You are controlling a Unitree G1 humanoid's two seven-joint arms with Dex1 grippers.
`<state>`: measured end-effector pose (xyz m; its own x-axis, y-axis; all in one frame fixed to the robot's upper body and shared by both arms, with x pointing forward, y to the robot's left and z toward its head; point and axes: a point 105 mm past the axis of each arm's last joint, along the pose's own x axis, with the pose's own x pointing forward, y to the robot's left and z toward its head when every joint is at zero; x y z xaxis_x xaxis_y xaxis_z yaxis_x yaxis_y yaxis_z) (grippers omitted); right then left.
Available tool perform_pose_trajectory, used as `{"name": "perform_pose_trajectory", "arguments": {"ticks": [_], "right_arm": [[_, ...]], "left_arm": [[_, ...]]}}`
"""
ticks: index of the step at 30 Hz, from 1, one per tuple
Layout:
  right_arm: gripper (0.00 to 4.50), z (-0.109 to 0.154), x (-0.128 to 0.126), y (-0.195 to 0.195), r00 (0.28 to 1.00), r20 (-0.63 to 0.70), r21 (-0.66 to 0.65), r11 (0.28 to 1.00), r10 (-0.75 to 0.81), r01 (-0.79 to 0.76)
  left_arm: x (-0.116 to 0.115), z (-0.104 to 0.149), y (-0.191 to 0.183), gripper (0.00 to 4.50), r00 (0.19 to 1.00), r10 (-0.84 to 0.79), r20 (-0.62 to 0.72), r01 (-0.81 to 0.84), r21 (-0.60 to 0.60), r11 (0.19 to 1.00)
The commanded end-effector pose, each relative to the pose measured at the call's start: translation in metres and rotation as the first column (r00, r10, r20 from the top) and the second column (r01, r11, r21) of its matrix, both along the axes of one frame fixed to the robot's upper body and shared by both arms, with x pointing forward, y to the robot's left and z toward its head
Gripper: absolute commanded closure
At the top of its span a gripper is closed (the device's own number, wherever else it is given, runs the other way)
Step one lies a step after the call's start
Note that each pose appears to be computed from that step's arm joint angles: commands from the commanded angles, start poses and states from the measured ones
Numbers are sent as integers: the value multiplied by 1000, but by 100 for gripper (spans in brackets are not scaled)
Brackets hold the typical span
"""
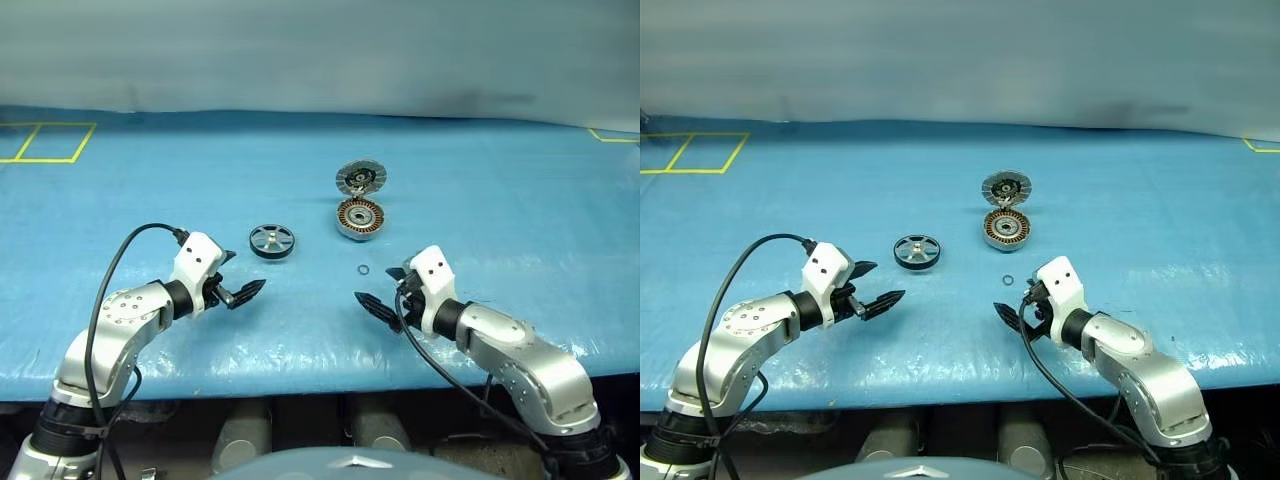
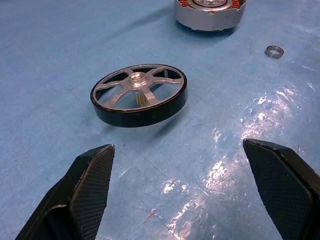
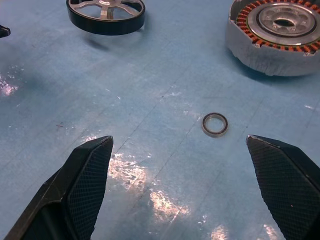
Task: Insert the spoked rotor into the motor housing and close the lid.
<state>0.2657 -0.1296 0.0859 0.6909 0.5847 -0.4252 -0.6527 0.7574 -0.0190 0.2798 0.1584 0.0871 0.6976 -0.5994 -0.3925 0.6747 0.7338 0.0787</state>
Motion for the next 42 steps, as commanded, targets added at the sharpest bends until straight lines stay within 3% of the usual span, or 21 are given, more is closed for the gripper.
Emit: {"name": "perform_pose_trajectory", "arguments": {"ticks": [1,9,13,18,42], "right_arm": [[0,19,16,7,992,60,-173,980,112,-100],[0,47,81,19,970,95,-439,884,223,-160],[0,45,113,22,975,86,-505,852,207,-137],[0,45,134,26,976,63,-508,849,206,-147],[0,20,135,23,980,-44,-456,869,196,-194]], "left_arm": [[0,9,-7,2,999,-35,40,35,0,999],[1,7,-16,2,997,-69,35,69,-7,998],[0,6,-18,2,996,-76,35,77,-9,997],[-1,7,-18,2,996,-75,40,76,-11,997],[-3,6,-22,2,995,-84,48,85,-27,996]]}}
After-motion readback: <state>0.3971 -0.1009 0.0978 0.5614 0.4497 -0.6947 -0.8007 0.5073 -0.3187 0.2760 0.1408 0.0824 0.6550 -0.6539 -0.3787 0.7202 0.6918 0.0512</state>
